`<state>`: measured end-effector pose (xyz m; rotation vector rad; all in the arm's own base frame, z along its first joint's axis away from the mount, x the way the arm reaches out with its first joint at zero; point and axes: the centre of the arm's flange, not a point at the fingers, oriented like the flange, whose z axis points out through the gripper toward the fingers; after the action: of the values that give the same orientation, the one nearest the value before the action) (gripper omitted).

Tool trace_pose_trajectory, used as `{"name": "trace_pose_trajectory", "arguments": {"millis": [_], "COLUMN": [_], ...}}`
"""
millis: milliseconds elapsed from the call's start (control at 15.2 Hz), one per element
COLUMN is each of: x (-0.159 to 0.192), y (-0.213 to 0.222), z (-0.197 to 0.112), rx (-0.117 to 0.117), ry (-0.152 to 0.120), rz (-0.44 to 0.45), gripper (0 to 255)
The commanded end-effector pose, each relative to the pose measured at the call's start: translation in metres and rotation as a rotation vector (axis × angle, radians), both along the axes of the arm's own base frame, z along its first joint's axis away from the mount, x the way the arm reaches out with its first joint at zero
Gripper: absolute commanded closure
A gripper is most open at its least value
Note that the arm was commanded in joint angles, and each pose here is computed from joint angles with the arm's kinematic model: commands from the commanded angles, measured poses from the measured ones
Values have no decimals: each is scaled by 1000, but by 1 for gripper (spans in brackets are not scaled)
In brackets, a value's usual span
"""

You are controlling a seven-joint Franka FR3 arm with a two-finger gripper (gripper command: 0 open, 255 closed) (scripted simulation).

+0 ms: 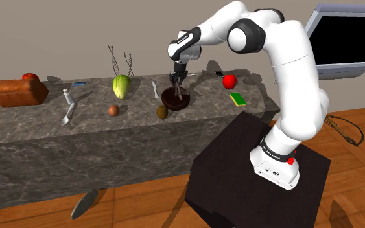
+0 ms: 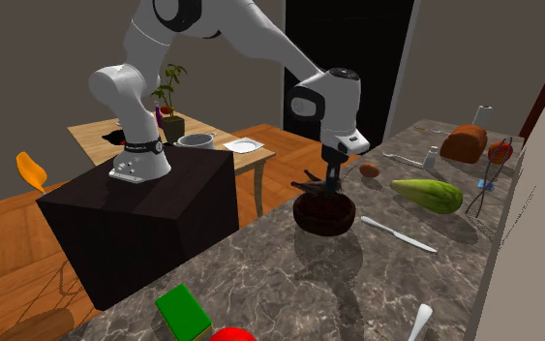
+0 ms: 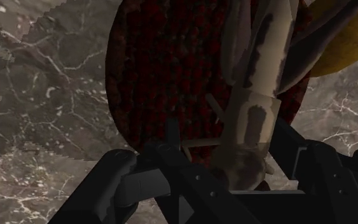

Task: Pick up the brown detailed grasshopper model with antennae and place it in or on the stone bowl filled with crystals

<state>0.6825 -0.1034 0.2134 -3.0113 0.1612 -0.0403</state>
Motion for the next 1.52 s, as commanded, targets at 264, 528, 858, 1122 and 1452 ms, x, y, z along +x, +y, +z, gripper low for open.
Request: {"name": "trace_pose_trajectory", "arguments": {"millis": [264,528,858,1122,1452], "x": [0,0,0,0,-1], "y": [1,1,1,-1,-6], "z": [-27,-27,-26,-13,23], "rx": [0,0,0,0,0], "ry": [-1,-1,-1,-1,-1], "rz": [0,0,0,0,0], "gripper": [255,255,0,0,0]}}
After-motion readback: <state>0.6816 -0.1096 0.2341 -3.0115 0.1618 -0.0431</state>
